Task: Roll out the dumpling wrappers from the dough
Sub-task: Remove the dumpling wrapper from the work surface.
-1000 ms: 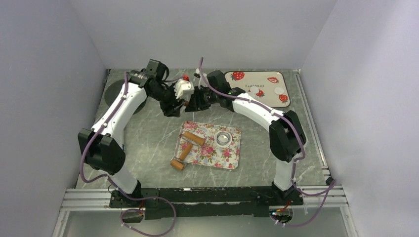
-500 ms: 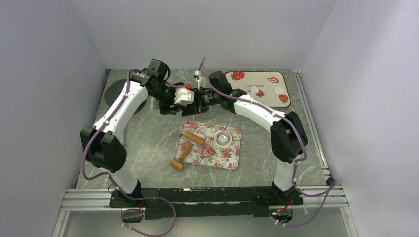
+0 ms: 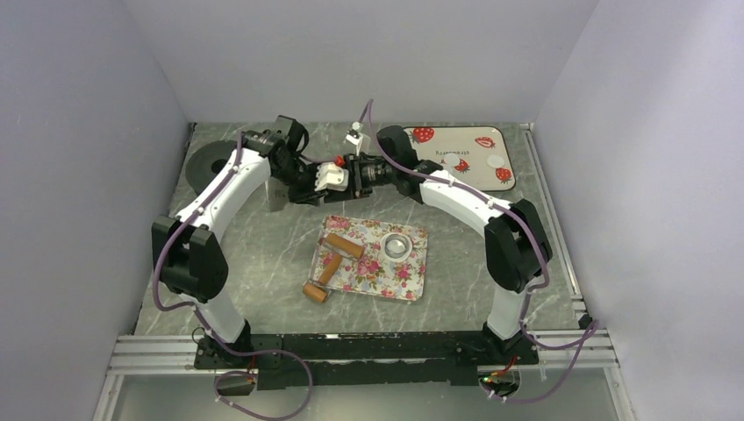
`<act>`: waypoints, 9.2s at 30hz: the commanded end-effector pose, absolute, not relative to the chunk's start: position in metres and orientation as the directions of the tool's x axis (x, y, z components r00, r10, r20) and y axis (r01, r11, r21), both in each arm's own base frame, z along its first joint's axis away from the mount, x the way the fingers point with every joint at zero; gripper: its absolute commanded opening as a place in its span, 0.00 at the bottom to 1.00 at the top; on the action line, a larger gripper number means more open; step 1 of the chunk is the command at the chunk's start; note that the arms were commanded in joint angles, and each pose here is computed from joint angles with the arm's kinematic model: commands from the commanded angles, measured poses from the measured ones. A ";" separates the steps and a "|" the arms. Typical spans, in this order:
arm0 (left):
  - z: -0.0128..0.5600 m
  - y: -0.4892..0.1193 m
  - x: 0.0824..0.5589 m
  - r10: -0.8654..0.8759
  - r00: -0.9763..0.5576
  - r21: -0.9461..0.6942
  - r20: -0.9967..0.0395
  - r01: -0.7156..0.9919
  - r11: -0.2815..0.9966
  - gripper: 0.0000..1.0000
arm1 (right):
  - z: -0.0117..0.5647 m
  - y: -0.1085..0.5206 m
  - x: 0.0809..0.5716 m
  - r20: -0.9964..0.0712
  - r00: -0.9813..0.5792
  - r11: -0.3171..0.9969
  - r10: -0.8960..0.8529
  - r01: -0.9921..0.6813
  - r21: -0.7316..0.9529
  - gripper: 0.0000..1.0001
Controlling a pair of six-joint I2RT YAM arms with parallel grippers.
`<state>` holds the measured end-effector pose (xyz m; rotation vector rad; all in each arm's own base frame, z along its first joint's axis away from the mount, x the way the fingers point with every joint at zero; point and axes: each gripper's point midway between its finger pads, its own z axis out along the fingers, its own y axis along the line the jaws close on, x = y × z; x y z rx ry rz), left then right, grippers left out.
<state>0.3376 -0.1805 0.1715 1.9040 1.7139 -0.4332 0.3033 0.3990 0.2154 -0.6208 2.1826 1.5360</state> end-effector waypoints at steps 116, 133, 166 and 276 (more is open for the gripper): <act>0.051 -0.391 0.306 0.835 -0.160 -0.028 -0.526 0.985 0.171 0.44 | 0.202 0.116 0.319 -0.814 -0.334 0.876 0.475 0.093 0.473 0.00; 0.055 -0.391 0.291 0.822 -0.166 -0.081 -0.544 0.986 0.145 0.34 | 0.200 0.119 0.302 -0.829 -0.473 0.943 0.298 0.011 0.333 0.00; 0.086 -0.390 0.280 0.805 -0.131 -0.089 -0.579 0.991 0.097 0.51 | 0.192 0.134 0.316 -0.828 -0.531 0.971 0.182 -0.033 0.235 0.00; 0.115 -0.423 0.240 0.791 -0.015 -0.082 -0.611 0.996 -0.045 0.56 | 0.241 0.199 0.348 -0.881 -0.396 0.921 0.259 -0.174 0.349 0.00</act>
